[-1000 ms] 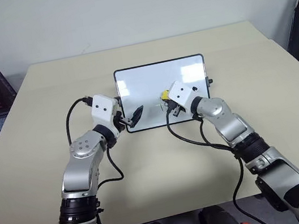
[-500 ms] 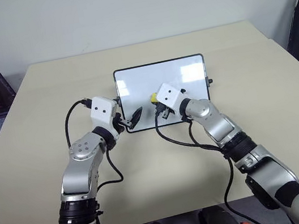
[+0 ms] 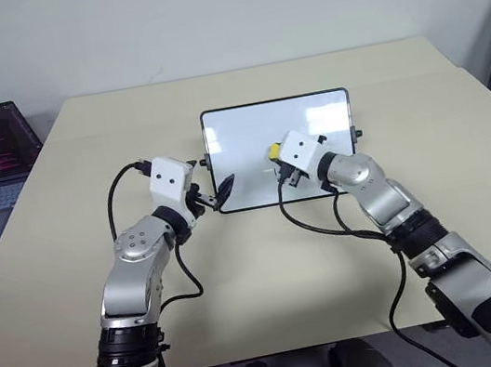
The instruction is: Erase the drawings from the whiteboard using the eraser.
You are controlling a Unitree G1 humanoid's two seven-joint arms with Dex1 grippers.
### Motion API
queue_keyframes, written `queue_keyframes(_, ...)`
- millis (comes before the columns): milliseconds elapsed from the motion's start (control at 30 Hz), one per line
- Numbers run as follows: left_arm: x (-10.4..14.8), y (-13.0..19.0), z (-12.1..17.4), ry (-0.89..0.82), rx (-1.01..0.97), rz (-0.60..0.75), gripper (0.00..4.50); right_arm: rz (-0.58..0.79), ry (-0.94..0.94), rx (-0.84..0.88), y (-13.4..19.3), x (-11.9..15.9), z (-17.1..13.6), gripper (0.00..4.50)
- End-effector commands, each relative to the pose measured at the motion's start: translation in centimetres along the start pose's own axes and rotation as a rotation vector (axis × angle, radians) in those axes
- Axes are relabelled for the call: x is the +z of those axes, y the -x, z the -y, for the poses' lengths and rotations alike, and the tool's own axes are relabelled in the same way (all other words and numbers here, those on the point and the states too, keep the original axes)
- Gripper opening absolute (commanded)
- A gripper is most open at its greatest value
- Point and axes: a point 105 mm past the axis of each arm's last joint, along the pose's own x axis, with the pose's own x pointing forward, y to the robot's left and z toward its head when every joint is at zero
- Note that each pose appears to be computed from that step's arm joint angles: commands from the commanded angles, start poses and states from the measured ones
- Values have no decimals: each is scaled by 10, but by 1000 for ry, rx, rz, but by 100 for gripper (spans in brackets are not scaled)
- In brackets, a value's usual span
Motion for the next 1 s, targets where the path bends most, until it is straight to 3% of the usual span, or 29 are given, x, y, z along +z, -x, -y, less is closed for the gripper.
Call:
queue_keyframes(33,15,-1,-2,-33,2,46,450,-98,-26,-59,13,-30,16,100)
queue_keyframes(200,15,-2,-2,-36,-7,46,450,-114,-35,-80,20,-36,21,100)
queue_keyframes(600,16,-5,1,-36,-32,48,450,-91,-83,-126,29,-19,31,100)
queue_keyframes(1000,7,13,25,-14,-154,10,450,-104,-318,-174,53,-1,49,100)
